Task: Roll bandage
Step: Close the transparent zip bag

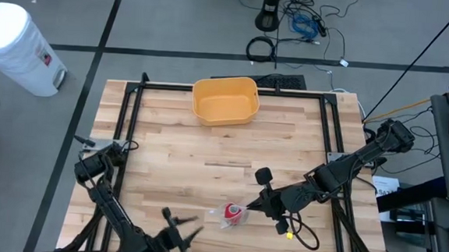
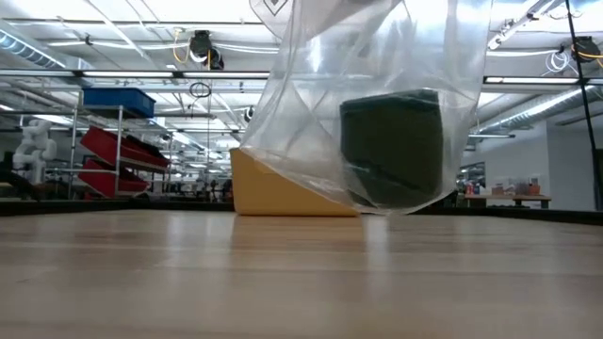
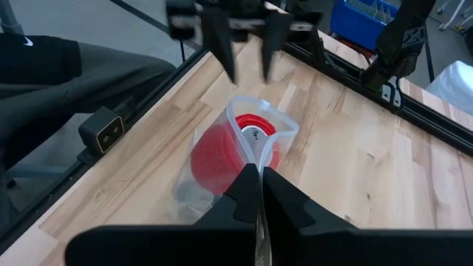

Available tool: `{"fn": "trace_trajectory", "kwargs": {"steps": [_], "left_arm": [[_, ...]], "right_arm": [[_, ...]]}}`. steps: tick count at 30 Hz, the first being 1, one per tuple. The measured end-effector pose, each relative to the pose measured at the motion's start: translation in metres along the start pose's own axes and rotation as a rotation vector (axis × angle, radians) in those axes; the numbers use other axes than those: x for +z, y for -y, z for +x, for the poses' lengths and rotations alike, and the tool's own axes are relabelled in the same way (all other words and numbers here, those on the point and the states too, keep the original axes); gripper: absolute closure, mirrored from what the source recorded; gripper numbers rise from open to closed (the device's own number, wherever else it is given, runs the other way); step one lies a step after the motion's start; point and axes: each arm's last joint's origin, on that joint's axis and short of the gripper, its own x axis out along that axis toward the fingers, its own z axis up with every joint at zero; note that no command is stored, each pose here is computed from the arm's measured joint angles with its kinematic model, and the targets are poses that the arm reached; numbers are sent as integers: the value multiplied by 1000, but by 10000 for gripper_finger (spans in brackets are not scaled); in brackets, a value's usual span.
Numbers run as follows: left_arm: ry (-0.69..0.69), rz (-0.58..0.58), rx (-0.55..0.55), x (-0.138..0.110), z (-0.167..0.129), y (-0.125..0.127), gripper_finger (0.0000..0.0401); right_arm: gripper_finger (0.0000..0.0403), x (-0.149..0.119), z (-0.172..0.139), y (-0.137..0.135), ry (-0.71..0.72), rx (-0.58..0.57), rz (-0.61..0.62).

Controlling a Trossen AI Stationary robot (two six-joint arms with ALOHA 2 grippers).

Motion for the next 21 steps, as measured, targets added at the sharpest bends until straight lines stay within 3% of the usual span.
{"fn": "trace_trajectory", "kwargs": {"steps": [2,5,7,9,13,16,18,21], "left_arm": [[-46,-10,-72,5,-3,11,243],[-169,49,-309,11,-2,34,252],[-141,69,-437,16,3,48,253],[-63,97,-468,20,11,58,253],[28,113,-384,26,34,60,253],[24,88,-150,13,47,47,253],[21,104,-50,-2,43,35,253],[-4,29,-33,-17,22,23,253]], "right_arm": [[403,0,0,0,0,0,0],[403,-1,0,0,-6,1,-4],[403,-1,0,0,-10,1,-7],[403,-1,0,0,-13,2,-7],[403,-1,0,-1,-14,6,-5],[403,-3,0,-2,-28,11,15],[403,-4,0,-3,-41,15,24],[403,-6,-1,-5,-61,21,24]]}}
